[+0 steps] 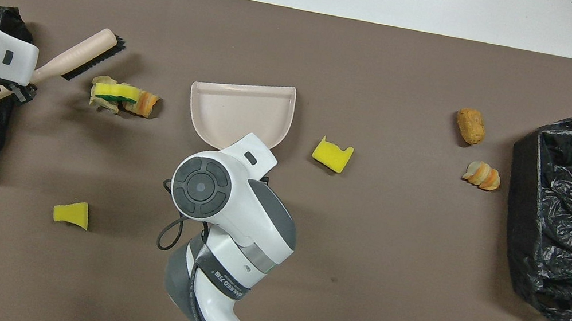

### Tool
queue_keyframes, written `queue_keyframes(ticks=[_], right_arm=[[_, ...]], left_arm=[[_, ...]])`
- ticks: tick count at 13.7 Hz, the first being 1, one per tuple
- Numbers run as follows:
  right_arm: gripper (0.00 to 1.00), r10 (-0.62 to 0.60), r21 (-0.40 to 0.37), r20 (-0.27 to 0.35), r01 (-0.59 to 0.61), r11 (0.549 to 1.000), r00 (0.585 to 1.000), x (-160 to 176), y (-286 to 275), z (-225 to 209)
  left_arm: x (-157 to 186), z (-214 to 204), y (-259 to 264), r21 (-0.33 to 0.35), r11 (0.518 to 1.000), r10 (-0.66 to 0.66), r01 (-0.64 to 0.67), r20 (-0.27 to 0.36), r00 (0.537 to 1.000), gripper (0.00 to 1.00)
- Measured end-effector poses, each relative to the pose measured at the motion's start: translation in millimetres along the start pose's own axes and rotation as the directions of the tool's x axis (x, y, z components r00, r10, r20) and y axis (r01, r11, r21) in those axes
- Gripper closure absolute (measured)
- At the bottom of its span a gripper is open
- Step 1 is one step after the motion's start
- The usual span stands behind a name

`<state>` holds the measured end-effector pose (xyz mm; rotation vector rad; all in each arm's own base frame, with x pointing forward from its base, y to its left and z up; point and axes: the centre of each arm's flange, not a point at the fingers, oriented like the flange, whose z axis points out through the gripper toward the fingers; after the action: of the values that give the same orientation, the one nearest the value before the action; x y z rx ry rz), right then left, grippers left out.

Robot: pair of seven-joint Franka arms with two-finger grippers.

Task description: Sweep and dump trash in bin

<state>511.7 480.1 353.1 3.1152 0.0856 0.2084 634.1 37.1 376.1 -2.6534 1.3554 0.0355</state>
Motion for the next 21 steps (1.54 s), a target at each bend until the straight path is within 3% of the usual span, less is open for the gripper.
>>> queue_keyframes(ticks=[4, 7, 11, 14, 15, 17, 21], right_arm=[[0.67, 0.009, 0.006, -0.015, -0.009, 1.000, 1.000, 9.4, 8.7, -9.3], [0.67, -0.077, -0.006, -0.019, 0.077, 0.997, 0.997, 27.4, 39.4, -41.8], [0.67, -0.278, -0.040, 0.034, 0.280, 0.959, 0.960, 53.4, 109.3, -85.4], [0.67, -0.450, -0.040, 0.100, 0.455, 0.890, 0.888, 58.4, 145.2, -102.6], [0.67, -0.516, -0.032, 0.128, 0.523, 0.852, 0.847, 56.8, 150.9, -103.6], [0.67, -0.653, 0.000, 0.173, 0.663, 0.748, 0.737, 55.0, 159.4, -100.7], [0.67, -0.851, 0.074, 0.193, 0.857, 0.509, 0.489, 56.7, 176.3, -89.5]], left_arm=[[9.9, 13.3, 39.6, -0.121, 0.991, 0.059, -0.047, 0.090, 0.994, 0.73], [0.0, 2.4, 69.0, -0.185, 0.982, 0.054, -0.027, 0.146, 0.988, 0.73], [-23.0, -27.6, 99.0, -0.157, 0.982, -0.076, 0.101, 0.158, 0.985, 0.73], [-47.0, -66.7, 110.4, -0.140, 0.943, -0.267, 0.300, 0.214, 0.940, 0.73], [-58.1, -75.1, 118.4, -0.135, 0.906, -0.357, 0.401, 0.262, 0.896, 0.73], [-78.0, -78.8, 143.8, -0.079, 0.780, -0.556, 0.620, 0.366, 0.746, 0.73], [-112.1, -54.9, 215.5, 0.097, 0.507, -0.793, 0.857, 0.441, 0.419, 0.73]])
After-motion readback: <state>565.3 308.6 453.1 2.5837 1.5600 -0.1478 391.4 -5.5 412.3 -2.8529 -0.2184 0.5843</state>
